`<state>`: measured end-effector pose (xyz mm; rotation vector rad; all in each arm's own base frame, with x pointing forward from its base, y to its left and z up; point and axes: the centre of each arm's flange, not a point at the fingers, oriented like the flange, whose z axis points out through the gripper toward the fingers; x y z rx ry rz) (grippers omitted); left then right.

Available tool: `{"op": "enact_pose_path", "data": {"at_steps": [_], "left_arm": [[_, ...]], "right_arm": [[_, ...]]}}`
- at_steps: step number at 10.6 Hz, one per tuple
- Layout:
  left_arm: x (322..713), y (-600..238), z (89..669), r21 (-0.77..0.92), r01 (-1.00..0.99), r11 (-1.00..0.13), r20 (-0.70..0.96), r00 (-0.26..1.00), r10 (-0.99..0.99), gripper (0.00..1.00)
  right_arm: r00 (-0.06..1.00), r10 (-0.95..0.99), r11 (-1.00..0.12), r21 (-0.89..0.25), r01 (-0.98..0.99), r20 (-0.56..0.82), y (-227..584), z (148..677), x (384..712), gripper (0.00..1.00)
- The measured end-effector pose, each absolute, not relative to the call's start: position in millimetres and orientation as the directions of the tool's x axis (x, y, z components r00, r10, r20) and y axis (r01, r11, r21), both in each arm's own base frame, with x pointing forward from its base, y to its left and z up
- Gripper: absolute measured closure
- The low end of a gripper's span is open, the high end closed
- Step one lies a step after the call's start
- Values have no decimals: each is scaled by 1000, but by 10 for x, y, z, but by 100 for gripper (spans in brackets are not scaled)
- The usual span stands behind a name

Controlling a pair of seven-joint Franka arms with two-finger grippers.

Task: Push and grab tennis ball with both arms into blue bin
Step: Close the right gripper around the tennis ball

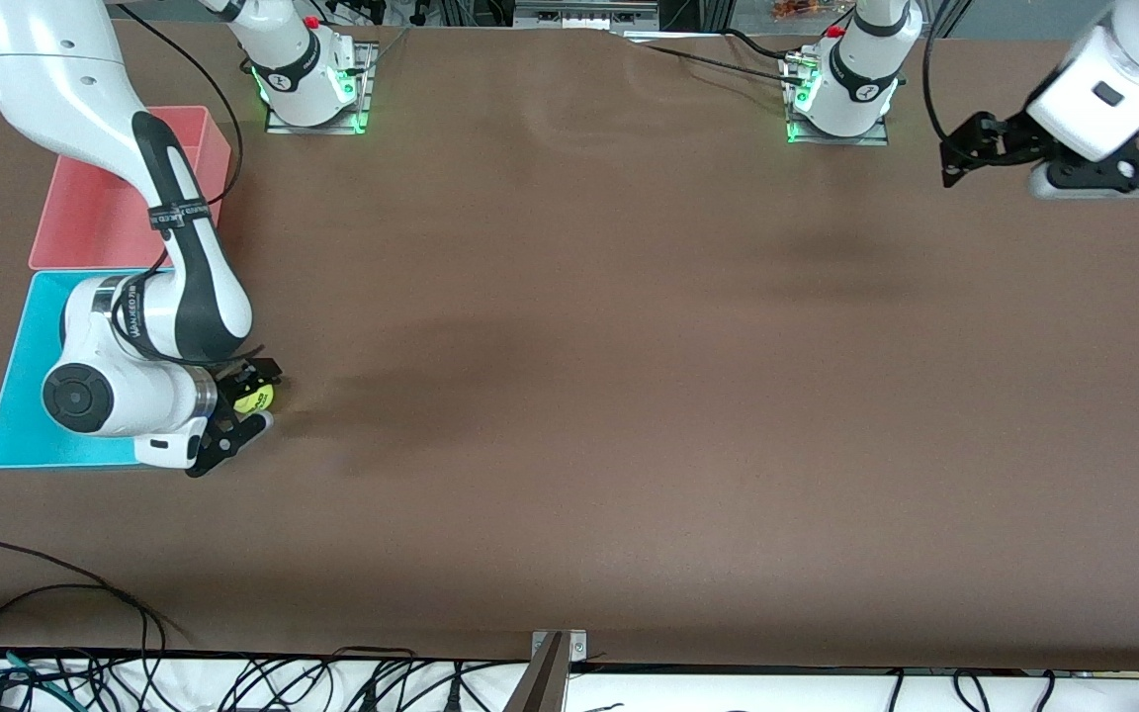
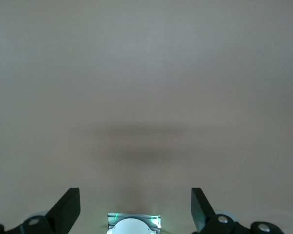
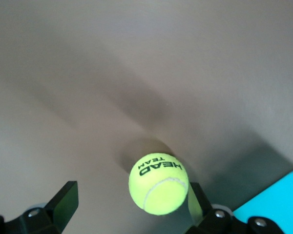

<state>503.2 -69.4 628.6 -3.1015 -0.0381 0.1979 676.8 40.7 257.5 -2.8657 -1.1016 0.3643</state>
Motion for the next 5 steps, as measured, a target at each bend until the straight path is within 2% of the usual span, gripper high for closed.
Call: {"op": "enact_pose_path", "data": {"at_steps": [2,5], "left_arm": [[5191,-450,6264,-25,65,-998,-144,987,68,0],[5229,-318,6263,-19,87,-996,-148,985,89,0]], "right_arm": [[560,814,-580,-154,800,-155,422,2633,6803,0],[356,930,-366,-140,920,-90,453,2619,6862,0]]}}
